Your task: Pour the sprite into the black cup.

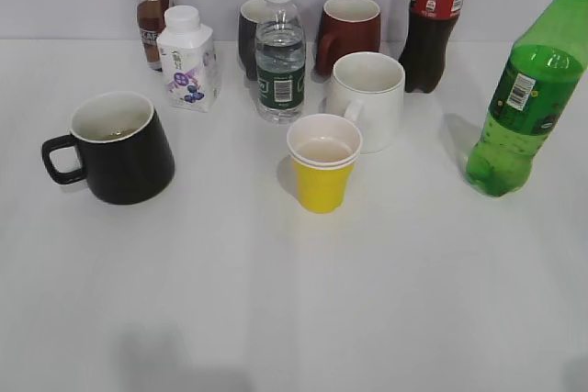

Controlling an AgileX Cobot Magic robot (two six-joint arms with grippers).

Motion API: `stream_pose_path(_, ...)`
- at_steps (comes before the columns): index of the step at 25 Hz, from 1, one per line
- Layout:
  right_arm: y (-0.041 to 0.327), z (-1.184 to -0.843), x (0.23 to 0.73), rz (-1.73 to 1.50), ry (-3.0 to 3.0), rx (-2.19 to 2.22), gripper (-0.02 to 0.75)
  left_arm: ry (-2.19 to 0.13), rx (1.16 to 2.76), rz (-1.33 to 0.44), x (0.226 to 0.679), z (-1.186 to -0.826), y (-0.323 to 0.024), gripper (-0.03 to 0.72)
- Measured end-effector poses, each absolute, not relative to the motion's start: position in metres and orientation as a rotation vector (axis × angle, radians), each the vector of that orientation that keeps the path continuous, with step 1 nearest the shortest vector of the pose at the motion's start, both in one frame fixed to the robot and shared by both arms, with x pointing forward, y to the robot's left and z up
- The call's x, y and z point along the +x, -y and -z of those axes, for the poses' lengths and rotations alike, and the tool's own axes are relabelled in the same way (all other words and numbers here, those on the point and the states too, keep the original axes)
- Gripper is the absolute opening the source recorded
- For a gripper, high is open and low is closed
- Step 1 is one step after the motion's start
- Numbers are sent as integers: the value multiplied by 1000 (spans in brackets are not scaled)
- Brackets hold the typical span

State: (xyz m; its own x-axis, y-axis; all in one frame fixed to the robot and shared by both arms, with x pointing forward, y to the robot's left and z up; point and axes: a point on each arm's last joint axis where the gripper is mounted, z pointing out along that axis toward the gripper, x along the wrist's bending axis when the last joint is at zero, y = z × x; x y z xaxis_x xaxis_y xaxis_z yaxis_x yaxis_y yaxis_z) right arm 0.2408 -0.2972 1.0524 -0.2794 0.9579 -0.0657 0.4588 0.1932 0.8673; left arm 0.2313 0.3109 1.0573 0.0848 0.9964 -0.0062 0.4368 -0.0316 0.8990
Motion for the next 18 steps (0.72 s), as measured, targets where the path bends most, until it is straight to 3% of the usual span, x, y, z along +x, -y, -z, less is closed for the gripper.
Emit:
stream_pose_path(10,298,-1053,241,-1002,-1826,1321,594,-1460,1576,-912,231,-1058,-311,529)
stream_pose_path(18,299,-1054,238,-920,-1634,1443,592,-1589,1486,-994,230,-1058,-310,477)
